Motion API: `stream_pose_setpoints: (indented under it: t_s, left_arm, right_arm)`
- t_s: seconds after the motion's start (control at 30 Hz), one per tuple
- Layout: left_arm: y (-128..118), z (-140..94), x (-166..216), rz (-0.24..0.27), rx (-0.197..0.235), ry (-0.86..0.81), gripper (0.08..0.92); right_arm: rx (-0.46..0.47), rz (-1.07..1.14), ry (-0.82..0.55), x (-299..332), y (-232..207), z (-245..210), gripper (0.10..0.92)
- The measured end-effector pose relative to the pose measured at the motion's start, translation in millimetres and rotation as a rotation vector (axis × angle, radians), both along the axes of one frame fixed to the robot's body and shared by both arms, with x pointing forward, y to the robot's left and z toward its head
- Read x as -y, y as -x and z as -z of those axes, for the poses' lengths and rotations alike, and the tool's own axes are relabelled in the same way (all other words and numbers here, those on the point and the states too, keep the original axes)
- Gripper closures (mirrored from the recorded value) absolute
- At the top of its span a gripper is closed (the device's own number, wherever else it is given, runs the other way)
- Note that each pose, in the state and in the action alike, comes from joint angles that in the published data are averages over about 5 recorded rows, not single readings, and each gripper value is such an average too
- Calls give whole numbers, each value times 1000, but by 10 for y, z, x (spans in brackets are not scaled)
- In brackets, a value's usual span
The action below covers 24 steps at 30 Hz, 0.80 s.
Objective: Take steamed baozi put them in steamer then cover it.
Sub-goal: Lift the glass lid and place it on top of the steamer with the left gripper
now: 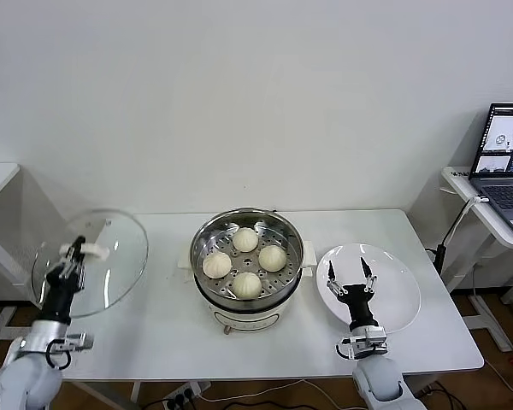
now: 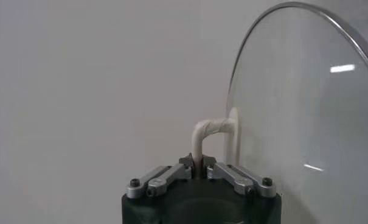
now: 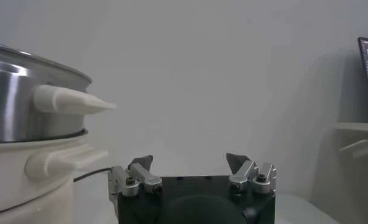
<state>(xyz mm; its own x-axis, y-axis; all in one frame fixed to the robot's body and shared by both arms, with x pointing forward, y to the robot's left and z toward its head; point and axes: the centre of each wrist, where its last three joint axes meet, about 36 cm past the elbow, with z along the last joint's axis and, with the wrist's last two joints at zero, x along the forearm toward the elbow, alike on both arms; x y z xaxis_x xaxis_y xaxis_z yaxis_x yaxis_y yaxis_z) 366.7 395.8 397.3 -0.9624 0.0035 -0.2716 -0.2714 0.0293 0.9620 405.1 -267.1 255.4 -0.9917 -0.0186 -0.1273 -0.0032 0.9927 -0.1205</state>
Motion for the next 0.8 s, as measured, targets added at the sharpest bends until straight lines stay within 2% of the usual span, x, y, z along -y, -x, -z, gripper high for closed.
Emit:
stream_pose_setpoints:
  t_s: [0.13, 0.3, 0.57, 0.8]
  left_arm:
    - [-47, -343, 480, 38, 51, 41, 810]
    - [-71, -585, 1176, 81, 50, 126, 810]
    - [-106, -721, 2145, 124, -40, 225, 810]
    - [-165, -735, 2684, 124, -141, 215, 810]
  right_arm:
    - [-3, 7, 1, 7, 16, -1, 200]
    - [-11, 19, 7, 38, 43, 13, 200]
    - [-17, 38, 7, 80, 55, 39, 200]
    - [-19, 47, 7, 102, 31, 61, 200]
